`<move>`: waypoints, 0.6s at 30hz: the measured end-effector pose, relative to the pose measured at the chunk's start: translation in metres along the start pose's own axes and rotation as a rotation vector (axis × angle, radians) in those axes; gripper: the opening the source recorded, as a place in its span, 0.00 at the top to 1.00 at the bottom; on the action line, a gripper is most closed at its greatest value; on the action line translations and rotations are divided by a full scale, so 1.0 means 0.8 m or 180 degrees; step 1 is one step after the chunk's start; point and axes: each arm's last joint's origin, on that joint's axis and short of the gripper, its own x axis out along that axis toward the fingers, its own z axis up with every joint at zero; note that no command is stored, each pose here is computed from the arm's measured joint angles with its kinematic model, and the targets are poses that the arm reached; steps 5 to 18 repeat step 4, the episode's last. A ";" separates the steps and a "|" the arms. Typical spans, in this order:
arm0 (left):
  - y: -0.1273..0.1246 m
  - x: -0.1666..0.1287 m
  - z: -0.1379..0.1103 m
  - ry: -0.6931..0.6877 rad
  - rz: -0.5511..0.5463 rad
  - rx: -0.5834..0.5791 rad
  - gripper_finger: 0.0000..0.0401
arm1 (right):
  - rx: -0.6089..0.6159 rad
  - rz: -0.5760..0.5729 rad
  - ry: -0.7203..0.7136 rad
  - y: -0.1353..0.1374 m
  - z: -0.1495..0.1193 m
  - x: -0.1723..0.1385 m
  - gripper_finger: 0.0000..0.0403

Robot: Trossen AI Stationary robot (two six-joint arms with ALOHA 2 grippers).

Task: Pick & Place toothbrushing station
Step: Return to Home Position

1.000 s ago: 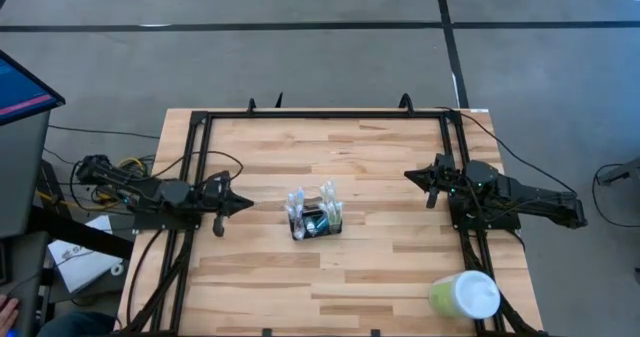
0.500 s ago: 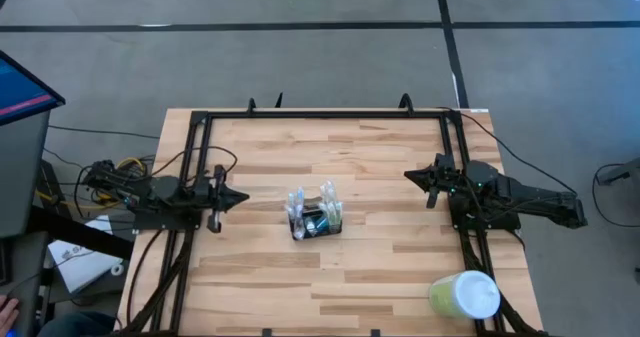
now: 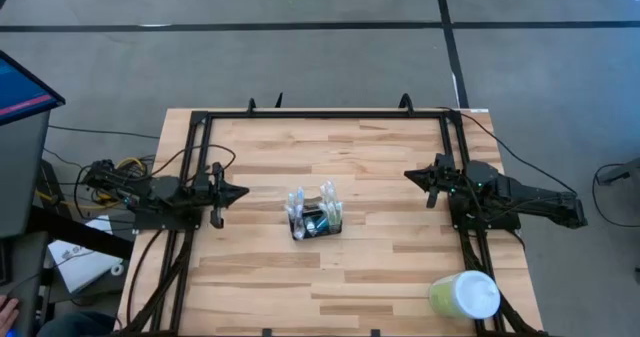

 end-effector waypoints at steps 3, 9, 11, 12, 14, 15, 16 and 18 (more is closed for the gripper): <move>0.000 0.001 -0.001 0.0011 0.0003 0.0007 1.00 | 0.0000 0.0001 -0.0001 0.000 0.000 0.000 1.00; -0.001 0.001 -0.001 0.0022 0.0004 0.0013 1.00 | 0.0000 0.0001 -0.0001 0.000 0.000 0.000 1.00; -0.001 0.001 -0.001 0.0022 0.0004 0.0013 1.00 | 0.0000 0.0001 -0.0001 0.000 0.000 0.000 1.00; -0.001 0.001 -0.001 0.0022 0.0004 0.0013 1.00 | 0.0000 0.0001 -0.0001 0.000 0.000 0.000 1.00; -0.001 0.001 -0.001 0.0022 0.0004 0.0013 1.00 | 0.0000 0.0001 -0.0001 0.000 0.000 0.000 1.00; -0.001 0.001 -0.001 0.0022 0.0004 0.0013 1.00 | 0.0000 0.0001 -0.0001 0.000 0.000 0.000 1.00; -0.001 0.001 -0.001 0.0022 0.0004 0.0013 1.00 | 0.0000 0.0001 -0.0001 0.000 0.000 0.000 1.00; -0.001 0.001 -0.001 0.0022 0.0004 0.0013 1.00 | 0.0000 0.0001 -0.0001 0.000 0.000 0.000 1.00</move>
